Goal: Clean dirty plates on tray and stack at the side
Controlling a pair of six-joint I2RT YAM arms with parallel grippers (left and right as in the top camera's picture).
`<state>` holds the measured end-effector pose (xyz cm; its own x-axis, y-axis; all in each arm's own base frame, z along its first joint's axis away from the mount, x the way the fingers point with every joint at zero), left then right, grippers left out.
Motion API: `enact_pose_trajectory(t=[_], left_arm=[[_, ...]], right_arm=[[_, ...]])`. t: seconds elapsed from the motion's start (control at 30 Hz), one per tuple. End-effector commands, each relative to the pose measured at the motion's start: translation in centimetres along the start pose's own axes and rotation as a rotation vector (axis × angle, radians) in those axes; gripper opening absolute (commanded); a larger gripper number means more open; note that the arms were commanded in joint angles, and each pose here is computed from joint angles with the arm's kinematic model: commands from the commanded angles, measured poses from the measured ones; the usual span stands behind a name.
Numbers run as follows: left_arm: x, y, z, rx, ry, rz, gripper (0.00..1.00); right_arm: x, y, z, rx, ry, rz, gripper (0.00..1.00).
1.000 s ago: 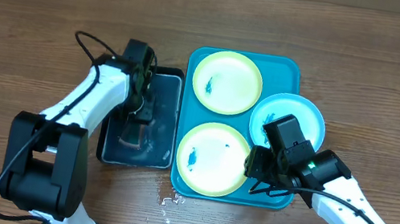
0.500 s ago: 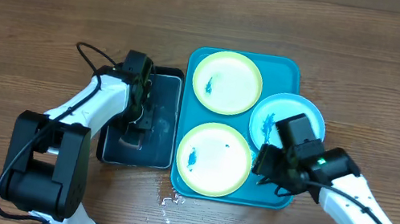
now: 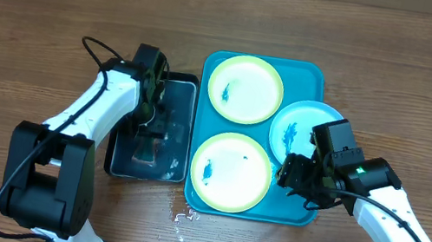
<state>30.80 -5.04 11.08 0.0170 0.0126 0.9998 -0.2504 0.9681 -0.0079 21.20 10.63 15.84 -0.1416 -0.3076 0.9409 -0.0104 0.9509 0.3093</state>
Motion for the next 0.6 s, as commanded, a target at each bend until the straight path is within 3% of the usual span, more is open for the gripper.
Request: enact_pose_trajectory(t=[0.0,0.07,0.2,0.57], left_arm=[[0.0,-0.2,0.2,-0.009,0.025,0.001,0.39],[-0.1,-0.2,0.3,-0.001,0.027,0.001,0.28],[-1.1,-0.2,0.4,0.002,0.009,0.009,0.19],[-4.2,0.4,2.4,0.029,0.046,0.028,0.24]], right_arm=[[0.3,0.3,-0.1,0.036,-0.010,-0.026,0.73],[0.3,0.3,-0.3,0.039,-0.020,-0.030,0.79],[0.3,0.5,-0.6,0.044,-0.040,-0.039,0.81],[-0.2,0.2,-0.2,0.038,-0.021,-0.031,0.82]])
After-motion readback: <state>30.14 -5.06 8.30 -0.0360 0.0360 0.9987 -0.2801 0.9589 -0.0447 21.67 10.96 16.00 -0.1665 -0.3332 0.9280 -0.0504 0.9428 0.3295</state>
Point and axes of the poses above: each gripper's point midway between its finger pads, its own x axis back along the fingers, its own y axis along the line the jaws close on, z = x × y, the point moved 8 cm from there along x, back along the fingers, and after that the axes turned 12 degrees about x, right-handed, at the moved point
